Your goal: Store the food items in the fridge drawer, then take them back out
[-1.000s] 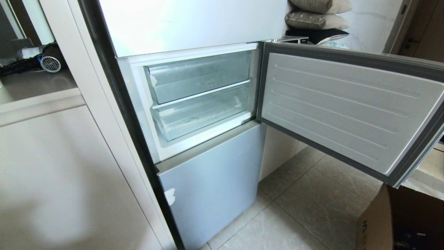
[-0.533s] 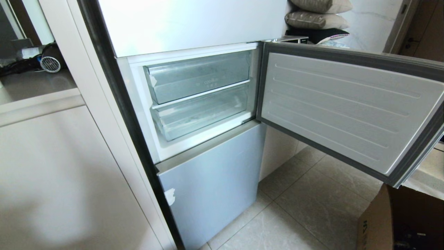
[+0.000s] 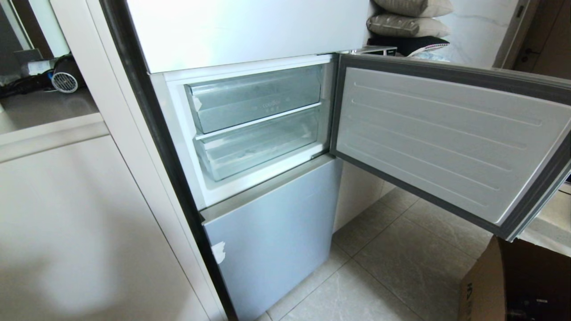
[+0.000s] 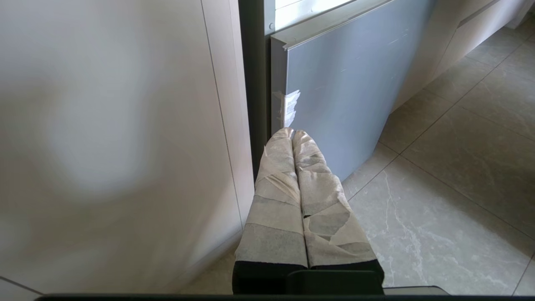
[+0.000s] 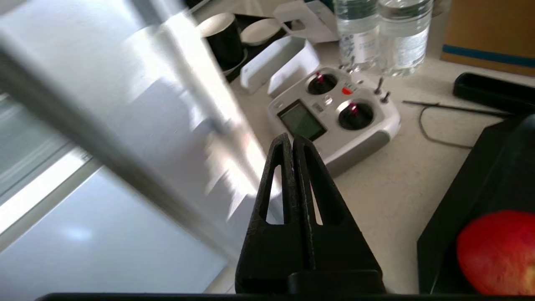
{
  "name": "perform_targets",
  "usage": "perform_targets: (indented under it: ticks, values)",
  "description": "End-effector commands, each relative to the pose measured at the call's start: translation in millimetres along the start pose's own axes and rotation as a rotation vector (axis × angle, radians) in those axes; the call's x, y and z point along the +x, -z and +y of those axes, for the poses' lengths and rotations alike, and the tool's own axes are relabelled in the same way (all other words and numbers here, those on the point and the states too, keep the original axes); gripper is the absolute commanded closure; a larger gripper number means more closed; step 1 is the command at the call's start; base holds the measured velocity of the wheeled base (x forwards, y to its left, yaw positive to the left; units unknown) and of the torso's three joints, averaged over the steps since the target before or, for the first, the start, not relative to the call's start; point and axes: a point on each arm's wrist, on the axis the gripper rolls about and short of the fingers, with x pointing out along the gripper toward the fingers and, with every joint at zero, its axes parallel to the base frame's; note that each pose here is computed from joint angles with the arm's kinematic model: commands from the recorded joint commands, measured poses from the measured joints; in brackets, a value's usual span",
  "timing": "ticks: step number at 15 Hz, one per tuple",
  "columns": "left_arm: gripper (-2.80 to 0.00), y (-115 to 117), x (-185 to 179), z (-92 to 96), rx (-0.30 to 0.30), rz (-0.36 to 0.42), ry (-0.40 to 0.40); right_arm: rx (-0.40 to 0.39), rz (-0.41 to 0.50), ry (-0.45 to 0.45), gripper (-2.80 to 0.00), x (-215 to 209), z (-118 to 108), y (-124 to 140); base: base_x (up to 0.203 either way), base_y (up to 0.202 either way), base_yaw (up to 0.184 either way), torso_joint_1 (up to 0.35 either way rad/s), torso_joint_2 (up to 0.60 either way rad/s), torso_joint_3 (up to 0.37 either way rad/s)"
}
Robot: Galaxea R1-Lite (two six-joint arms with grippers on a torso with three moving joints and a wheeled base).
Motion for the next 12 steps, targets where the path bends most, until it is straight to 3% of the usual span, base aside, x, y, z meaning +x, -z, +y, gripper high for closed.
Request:
perform_targets:
  ticks: [1,7,12]
  values:
    - [0.00,0.0,0.1,0.0,0.000,0.002,-0.001,0.008,0.011,0.015,0.00,23.7,-12.1,6.5,0.000,0.000,0.000,0.000,0.00,0.000]
    - [0.00,0.0,0.1,0.0,0.000,0.002,-0.001,-0.030,-0.034,-0.017,0.00,39.8,-21.7,1.9,0.000,0.000,0.000,0.000,0.00,0.000]
    - [0.00,0.0,0.1,0.0,0.000,0.002,-0.001,-0.046,-0.008,-0.192,0.00,58.9,-29.0,2.6,0.000,0.000,0.000,0.000,0.00,0.000]
